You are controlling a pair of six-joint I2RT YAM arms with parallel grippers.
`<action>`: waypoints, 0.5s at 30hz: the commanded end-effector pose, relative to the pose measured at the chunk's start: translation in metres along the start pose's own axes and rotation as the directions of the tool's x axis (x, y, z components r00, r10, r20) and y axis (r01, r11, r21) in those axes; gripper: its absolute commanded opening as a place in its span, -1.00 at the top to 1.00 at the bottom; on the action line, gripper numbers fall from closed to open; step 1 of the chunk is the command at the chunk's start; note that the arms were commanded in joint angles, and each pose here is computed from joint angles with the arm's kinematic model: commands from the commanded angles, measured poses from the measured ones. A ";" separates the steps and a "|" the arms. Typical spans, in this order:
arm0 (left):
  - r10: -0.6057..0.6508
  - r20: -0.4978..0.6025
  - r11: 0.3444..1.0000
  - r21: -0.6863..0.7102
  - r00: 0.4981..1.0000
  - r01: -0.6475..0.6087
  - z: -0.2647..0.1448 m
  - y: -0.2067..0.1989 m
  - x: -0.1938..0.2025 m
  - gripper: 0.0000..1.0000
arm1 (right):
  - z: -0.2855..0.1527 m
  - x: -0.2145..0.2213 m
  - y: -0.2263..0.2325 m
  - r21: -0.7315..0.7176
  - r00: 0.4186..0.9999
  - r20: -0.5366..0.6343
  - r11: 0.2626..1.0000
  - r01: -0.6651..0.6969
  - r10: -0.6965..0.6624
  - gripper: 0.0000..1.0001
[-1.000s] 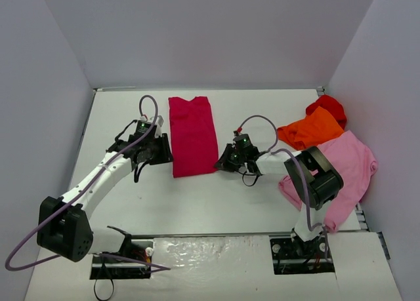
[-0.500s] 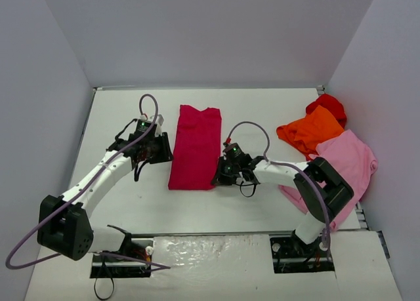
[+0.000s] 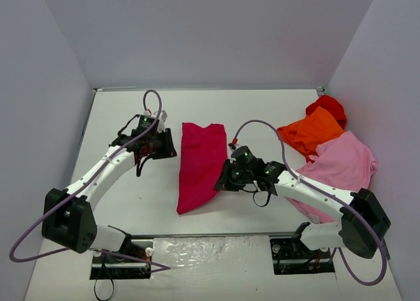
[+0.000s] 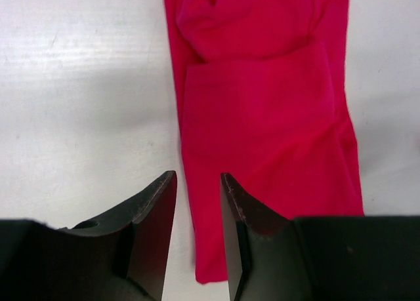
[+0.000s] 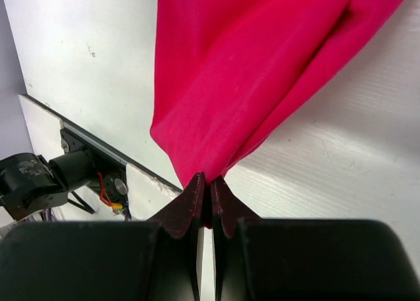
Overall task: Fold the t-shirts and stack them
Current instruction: Fold the long partially folded tshirt into a neat square
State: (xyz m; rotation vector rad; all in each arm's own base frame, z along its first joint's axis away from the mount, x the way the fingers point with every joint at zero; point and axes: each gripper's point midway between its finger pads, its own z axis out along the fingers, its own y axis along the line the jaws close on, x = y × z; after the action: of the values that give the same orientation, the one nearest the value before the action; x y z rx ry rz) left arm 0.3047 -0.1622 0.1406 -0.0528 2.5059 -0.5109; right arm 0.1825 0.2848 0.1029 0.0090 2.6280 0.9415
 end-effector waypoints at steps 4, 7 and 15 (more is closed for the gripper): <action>0.128 0.162 0.944 0.283 0.978 -0.171 0.017 -0.084 -0.091 0.40 | -0.007 -0.003 0.004 0.016 1.000 0.013 1.000 0.006 -0.006 1.00; 0.115 0.116 0.888 0.434 0.986 -0.155 0.052 -0.114 -0.100 0.54 | -0.005 0.000 -0.002 0.035 1.000 0.011 0.999 -0.005 0.005 1.00; 0.048 -0.093 0.760 0.649 0.995 0.023 0.130 -0.146 -0.074 1.00 | -0.004 0.000 -0.003 0.044 1.000 0.017 0.999 -0.008 0.007 1.00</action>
State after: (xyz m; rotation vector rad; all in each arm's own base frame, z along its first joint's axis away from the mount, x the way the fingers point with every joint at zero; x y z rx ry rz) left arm 0.4293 -0.2923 0.1015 0.1796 2.4266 -1.0787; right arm 0.1761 0.2765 0.0952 0.0194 2.6727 0.8690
